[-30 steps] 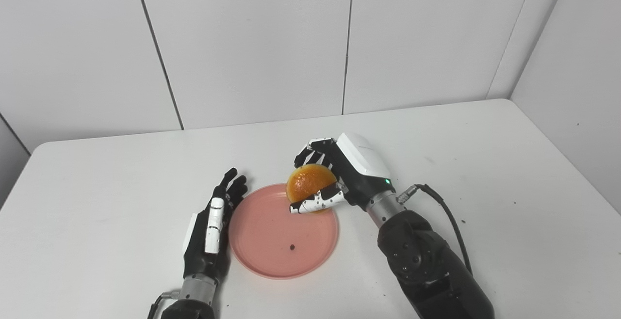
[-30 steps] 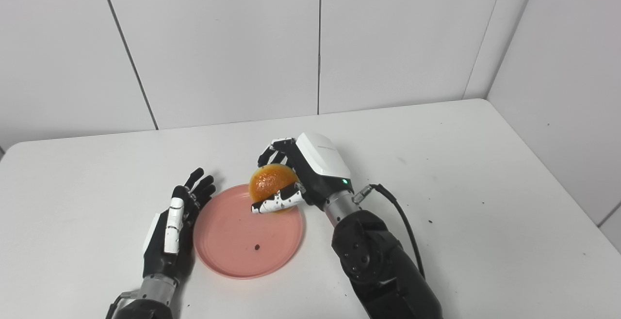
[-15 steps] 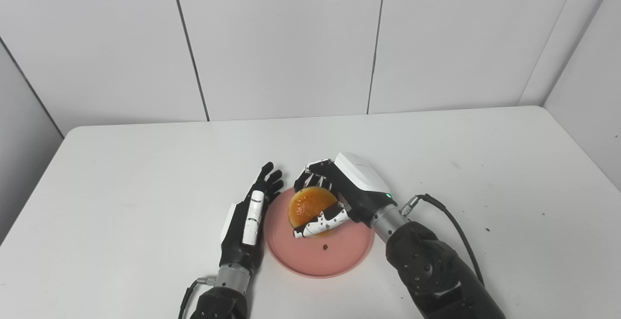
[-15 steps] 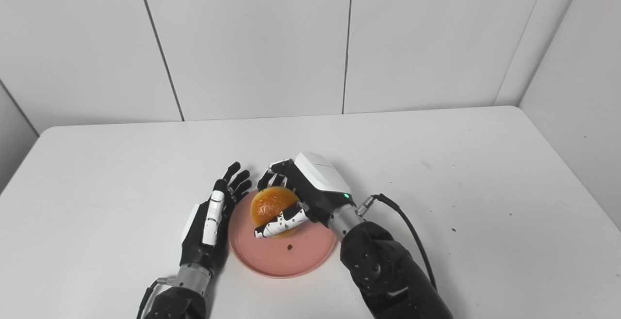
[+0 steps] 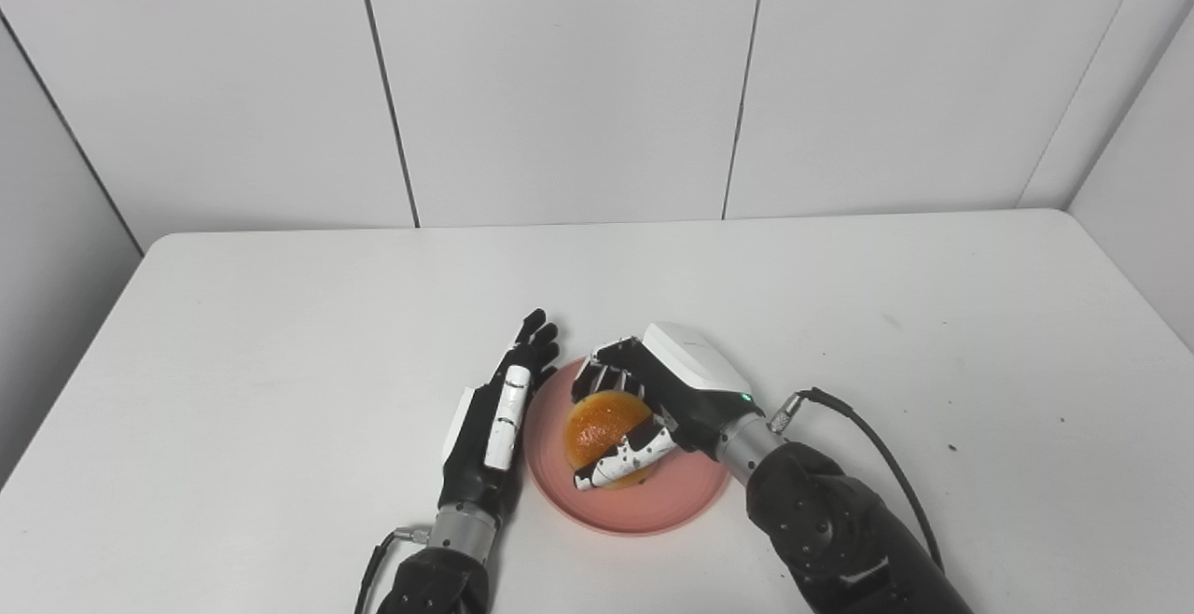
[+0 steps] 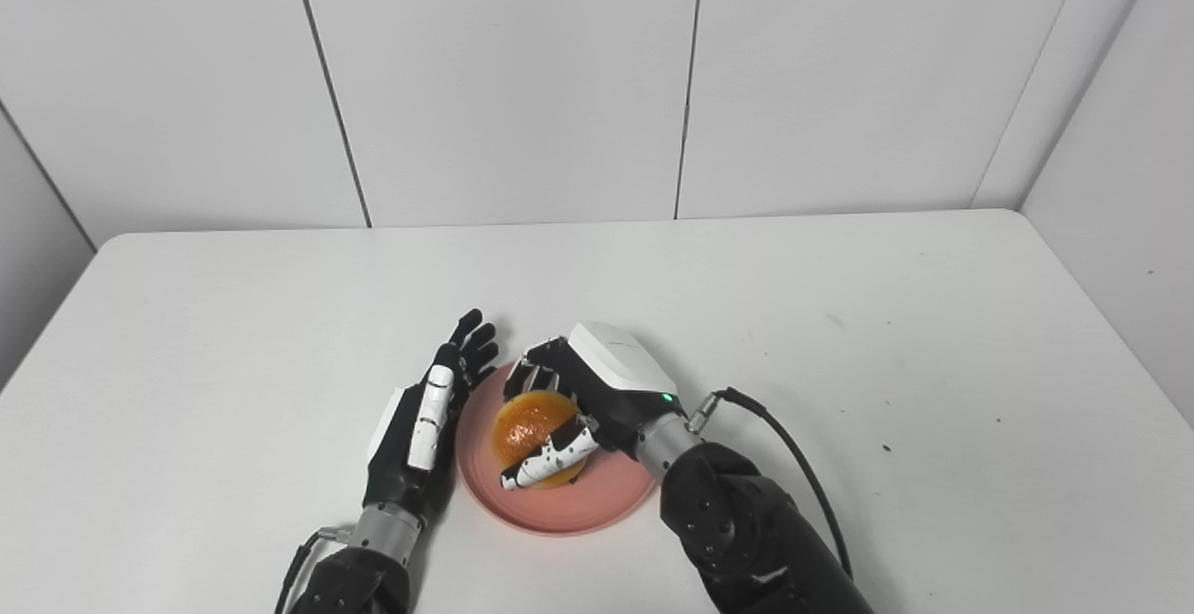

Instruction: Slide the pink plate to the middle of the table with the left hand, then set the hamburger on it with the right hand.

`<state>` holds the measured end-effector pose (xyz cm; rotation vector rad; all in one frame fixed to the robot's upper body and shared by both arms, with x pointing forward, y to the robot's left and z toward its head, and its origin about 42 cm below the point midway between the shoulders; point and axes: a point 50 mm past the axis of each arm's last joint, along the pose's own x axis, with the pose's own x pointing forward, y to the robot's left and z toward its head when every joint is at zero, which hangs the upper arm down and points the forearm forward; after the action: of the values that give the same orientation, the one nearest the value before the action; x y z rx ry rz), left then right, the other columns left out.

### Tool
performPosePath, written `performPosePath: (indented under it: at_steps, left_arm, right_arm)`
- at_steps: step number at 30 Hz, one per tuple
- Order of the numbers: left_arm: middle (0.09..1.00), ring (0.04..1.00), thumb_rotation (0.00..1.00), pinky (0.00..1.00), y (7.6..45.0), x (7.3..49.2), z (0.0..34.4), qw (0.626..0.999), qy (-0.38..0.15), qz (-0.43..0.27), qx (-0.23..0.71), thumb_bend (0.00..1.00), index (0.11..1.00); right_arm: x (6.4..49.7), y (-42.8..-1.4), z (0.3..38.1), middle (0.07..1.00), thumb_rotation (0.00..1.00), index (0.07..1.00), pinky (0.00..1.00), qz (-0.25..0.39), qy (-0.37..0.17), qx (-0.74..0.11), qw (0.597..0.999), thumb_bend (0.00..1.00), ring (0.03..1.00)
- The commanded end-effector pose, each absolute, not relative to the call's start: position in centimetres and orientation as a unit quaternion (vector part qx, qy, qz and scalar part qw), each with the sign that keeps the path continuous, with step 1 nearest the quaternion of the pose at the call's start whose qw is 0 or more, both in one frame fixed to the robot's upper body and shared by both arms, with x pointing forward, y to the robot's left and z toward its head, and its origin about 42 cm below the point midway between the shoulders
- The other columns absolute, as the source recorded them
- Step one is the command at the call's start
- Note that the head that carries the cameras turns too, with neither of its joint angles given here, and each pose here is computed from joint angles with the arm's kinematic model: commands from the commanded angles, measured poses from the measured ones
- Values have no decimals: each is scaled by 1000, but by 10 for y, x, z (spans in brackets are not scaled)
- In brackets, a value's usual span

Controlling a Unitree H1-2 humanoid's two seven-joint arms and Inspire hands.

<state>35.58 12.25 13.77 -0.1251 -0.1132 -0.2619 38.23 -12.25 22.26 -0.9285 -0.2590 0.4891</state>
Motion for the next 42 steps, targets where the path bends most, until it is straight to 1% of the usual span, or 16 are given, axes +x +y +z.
performPosePath:
  at_steps: [1, 3, 5, 9, 11, 12, 13, 15, 17, 19, 21, 22, 23, 26, 33, 42]
  left_arm:
    - [952, 960, 1000, 951, 121, 350, 130, 988, -35, -137, -64, 633, 927]
    - [951, 959, 1000, 954, 121, 350, 130, 988, -35, -137, -66, 631, 927]
    - [946, 956, 1000, 956, 121, 350, 130, 988, -37, -135, -67, 625, 924]
    - [954, 960, 1000, 953, 122, 349, 131, 988, -34, -138, -61, 626, 933]
    - [966, 968, 1000, 958, 122, 350, 131, 988, -31, -137, -64, 631, 955]
    - [971, 971, 1000, 960, 122, 350, 131, 988, -31, -138, -65, 632, 962]
    - [976, 976, 1000, 965, 122, 350, 131, 988, -31, -138, -66, 631, 968]
    - [983, 981, 1000, 966, 122, 350, 132, 987, -33, -140, -65, 625, 974]
    - [979, 977, 1000, 966, 122, 351, 132, 987, -35, -142, -62, 620, 974]
    - [959, 962, 1000, 963, 123, 351, 131, 987, -37, -144, -58, 614, 957]
    - [954, 959, 1000, 961, 123, 352, 131, 987, -38, -143, -58, 614, 955]
    - [950, 957, 1000, 961, 123, 352, 130, 987, -38, -144, -59, 615, 956]
    - [948, 957, 1000, 964, 124, 352, 130, 987, -37, -144, -61, 613, 958]
    - [944, 952, 1000, 960, 124, 351, 130, 987, -36, -144, -63, 616, 961]
    - [941, 949, 1000, 964, 125, 352, 130, 986, -35, -146, -70, 627, 958]
    - [930, 948, 1000, 959, 126, 353, 132, 987, -35, -137, -72, 621, 939]
  right_arm:
    - [386, -119, 240, 474, 0, 488, 203, 235, -160, -451, 846, 525, 288]
    - [387, -120, 239, 475, 0, 488, 220, 236, -153, -458, 843, 525, 305]
    - [388, -121, 238, 478, 0, 489, 263, 240, -150, -461, 841, 525, 342]
    - [388, -123, 236, 443, 4, 539, 347, 252, -151, -444, 847, 516, 419]
    - [387, -124, 237, 455, 6, 530, 404, 251, -153, -450, 844, 520, 486]
    - [386, -124, 238, 468, 7, 517, 465, 248, -154, -456, 841, 522, 557]
    - [385, -123, 239, 579, 78, 507, 540, 244, -155, -463, 838, 518, 639]
    - [382, -123, 240, 715, 140, 500, 645, 239, -158, -471, 834, 515, 745]
    - [381, -124, 241, 764, 153, 498, 678, 239, -164, -473, 832, 515, 782]
    - [380, -125, 241, 834, 158, 498, 761, 240, -172, -473, 830, 516, 872]
    - [380, -126, 242, 849, 158, 498, 776, 240, -174, -473, 829, 516, 890]
    - [380, -126, 242, 867, 225, 621, 797, 241, -174, -474, 829, 605, 912]
    - [380, -126, 243, 882, 272, 705, 818, 242, -173, -474, 829, 660, 929]
    - [379, -126, 244, 898, 306, 771, 835, 243, -172, -473, 829, 696, 942]
    - [379, -127, 248, 923, 322, 808, 841, 241, -179, -470, 830, 706, 945]
    - [377, -130, 251, 934, 321, 835, 806, 233, -193, -463, 833, 714, 943]
